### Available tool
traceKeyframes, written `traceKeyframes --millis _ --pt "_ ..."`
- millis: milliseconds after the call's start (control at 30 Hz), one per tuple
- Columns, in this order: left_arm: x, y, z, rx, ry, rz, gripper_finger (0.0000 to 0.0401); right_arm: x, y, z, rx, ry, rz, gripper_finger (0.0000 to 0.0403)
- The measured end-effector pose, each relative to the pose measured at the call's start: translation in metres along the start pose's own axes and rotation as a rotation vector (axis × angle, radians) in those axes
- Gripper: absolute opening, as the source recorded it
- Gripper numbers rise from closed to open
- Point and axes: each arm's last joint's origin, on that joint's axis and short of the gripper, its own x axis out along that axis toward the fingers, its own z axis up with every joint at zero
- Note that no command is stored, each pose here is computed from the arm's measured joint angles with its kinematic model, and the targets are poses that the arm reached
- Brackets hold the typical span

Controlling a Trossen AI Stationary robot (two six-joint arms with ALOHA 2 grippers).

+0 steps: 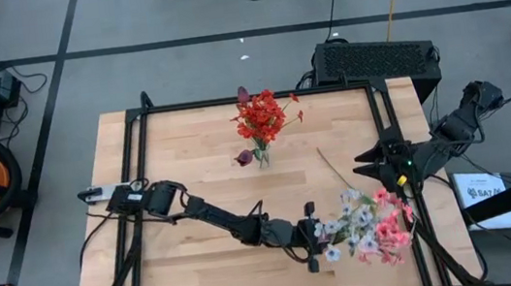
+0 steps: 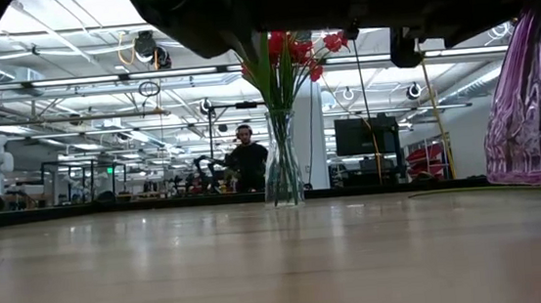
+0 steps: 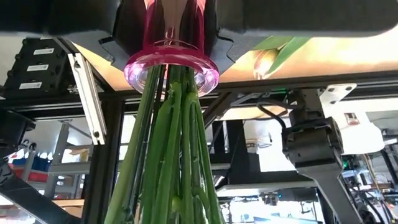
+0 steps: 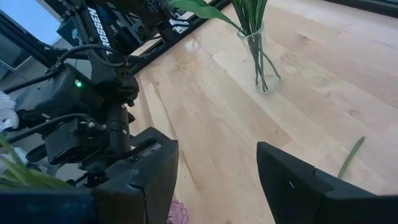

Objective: Sort flowers into vase by color
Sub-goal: Adjust the purple vase

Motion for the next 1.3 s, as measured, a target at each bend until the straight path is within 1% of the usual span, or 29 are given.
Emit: traceKeyframes --millis 133,300,533,633,833,933,1033,1300 --pt "0.001 0.0 -0.004 0.006 -0.011 -0.002 0.0109 0.001 0.001 0.0 -0.003 0.003 -0.002 0.0208" --pt "0.003 0.0 -0.022 -0.004 -0.061 -0.002 0.0109 0.001 0.001 0.0 -0.002 0.004 -0.001 0.0208" --pt "0.003 0.0 -0.019 -0.005 -0.102 0.008 0.0111 0.001 0.001 0.0 -0.002 0.004 0.0 0.0208" --pt "0.003 0.0 -0.02 -0.021 -0.097 0.007 0.0128 0.001 0.001 0.0 0.012 0.004 0.0 0.0208" --pt "0.003 0.001 -0.02 -0.02 -0.092 0.024 0.0183 0.001 0.001 0.0 0.023 0.004 -0.001 0.0208" --pt "0.003 0.002 -0.019 -0.02 -0.096 0.032 0.02 0.001 0.001 0.0 0.022 0.004 -0.001 0.0208" --pt "0.003 0.002 -0.02 -0.014 -0.092 0.033 0.0207 0.001 0.001 0.0 0.021 0.004 -0.001 0.0208" --pt "0.002 -0.003 -0.019 -0.023 -0.094 0.026 0.0208 0.001 0.001 0.0 0.02 0.004 -0.001 0.0208"
